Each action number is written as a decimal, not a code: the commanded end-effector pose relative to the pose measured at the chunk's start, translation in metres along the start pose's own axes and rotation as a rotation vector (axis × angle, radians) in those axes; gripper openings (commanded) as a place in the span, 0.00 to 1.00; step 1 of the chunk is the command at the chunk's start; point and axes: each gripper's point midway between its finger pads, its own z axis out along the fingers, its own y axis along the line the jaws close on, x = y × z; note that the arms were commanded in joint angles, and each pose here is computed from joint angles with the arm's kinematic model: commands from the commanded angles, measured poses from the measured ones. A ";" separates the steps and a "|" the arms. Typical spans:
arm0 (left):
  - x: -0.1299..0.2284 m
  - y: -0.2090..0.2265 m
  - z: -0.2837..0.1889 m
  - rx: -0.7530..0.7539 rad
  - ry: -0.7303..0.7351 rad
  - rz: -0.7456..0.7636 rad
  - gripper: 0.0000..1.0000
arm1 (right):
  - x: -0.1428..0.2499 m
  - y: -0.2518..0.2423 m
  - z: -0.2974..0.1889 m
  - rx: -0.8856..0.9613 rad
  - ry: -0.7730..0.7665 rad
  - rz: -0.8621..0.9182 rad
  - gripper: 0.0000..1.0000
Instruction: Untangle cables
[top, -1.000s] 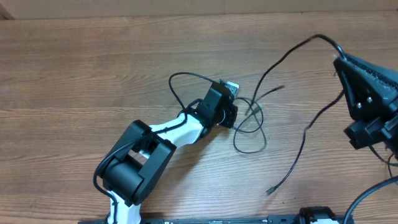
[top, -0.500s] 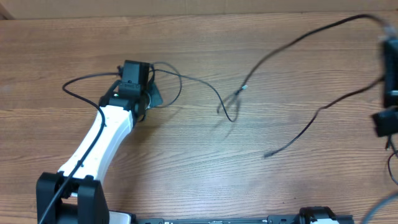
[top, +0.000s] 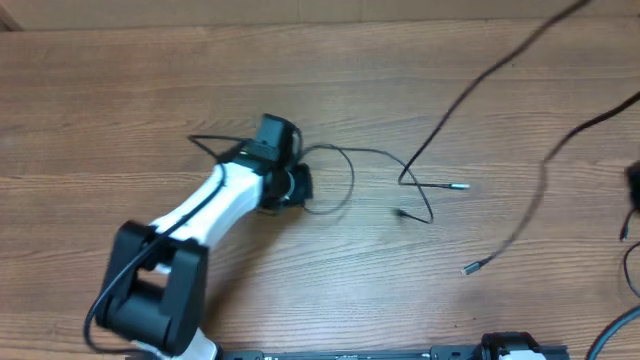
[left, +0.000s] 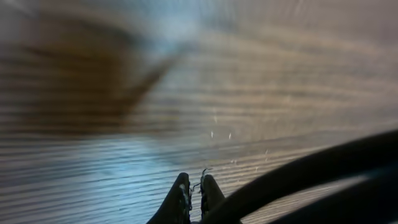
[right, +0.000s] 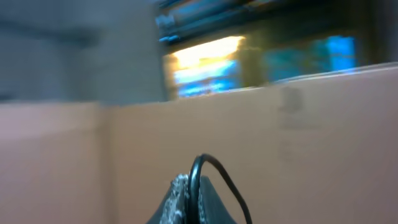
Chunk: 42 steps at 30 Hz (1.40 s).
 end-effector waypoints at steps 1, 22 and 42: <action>0.026 -0.009 0.030 0.009 0.102 0.054 0.04 | 0.009 0.070 -0.021 -0.390 0.070 -0.106 0.04; -0.028 -0.213 -0.103 1.139 -0.057 0.291 0.04 | 0.225 0.036 0.012 -0.432 0.881 0.538 0.04; 0.000 -0.009 0.035 0.012 0.005 -0.222 0.09 | 0.100 0.021 0.000 -0.171 0.377 0.051 0.04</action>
